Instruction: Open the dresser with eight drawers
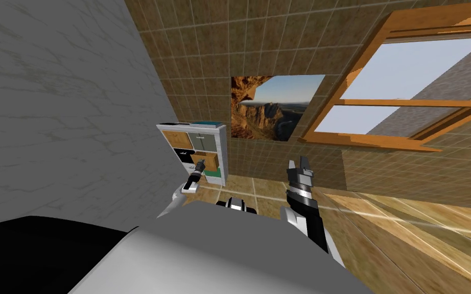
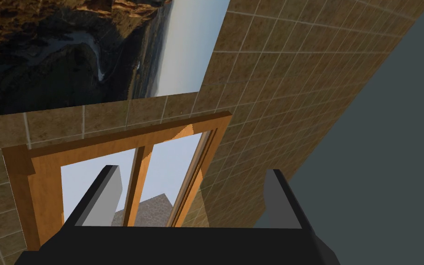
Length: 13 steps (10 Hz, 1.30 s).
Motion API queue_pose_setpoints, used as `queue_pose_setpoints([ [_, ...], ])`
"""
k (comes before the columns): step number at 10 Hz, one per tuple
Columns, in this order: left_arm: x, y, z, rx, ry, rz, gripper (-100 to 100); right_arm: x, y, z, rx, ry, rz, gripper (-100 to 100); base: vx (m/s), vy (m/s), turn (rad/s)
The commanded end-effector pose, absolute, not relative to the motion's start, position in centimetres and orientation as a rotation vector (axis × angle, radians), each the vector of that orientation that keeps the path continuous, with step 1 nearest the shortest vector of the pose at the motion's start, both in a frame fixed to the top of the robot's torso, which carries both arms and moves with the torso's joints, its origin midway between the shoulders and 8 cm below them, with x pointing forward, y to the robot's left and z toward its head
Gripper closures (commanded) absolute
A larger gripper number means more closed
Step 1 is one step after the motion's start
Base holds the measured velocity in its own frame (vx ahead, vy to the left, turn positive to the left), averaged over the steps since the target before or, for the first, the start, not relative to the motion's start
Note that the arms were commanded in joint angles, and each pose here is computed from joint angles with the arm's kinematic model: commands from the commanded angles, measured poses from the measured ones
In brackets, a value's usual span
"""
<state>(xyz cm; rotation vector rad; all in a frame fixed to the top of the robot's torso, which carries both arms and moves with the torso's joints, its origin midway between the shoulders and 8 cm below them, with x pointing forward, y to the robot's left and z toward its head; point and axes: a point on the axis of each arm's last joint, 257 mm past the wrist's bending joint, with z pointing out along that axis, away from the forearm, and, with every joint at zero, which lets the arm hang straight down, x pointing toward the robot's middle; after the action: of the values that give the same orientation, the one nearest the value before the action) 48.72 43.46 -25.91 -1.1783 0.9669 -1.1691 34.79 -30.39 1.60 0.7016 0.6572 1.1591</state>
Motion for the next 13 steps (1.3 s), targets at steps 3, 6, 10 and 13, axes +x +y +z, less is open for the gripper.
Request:
queue_pose_setpoints([
  [3,48.6,48.0,-25.1,-1.196,0.924,-1.136,100,34.8,-30.4,1.6,0.702,0.657,1.159,0,-0.072,-0.066,-0.101],
  [6,50.0,48.5,-24.8,-1.2,0.875,-1.096,100,34.8,-30.4,1.6,0.701,0.657,1.159,0,-0.164,0.092,-0.162],
  [10,51.5,48.3,-24.4,-1.205,0.834,-1.061,100,34.8,-30.4,1.6,0.701,0.657,1.159,0,-0.141,0.062,-0.106],
  [13,53.1,47.7,-24.2,-1.224,0.793,-1.04,100,34.8,-30.4,1.6,0.702,0.657,1.159,0,-0.133,0.067,-0.118],
])
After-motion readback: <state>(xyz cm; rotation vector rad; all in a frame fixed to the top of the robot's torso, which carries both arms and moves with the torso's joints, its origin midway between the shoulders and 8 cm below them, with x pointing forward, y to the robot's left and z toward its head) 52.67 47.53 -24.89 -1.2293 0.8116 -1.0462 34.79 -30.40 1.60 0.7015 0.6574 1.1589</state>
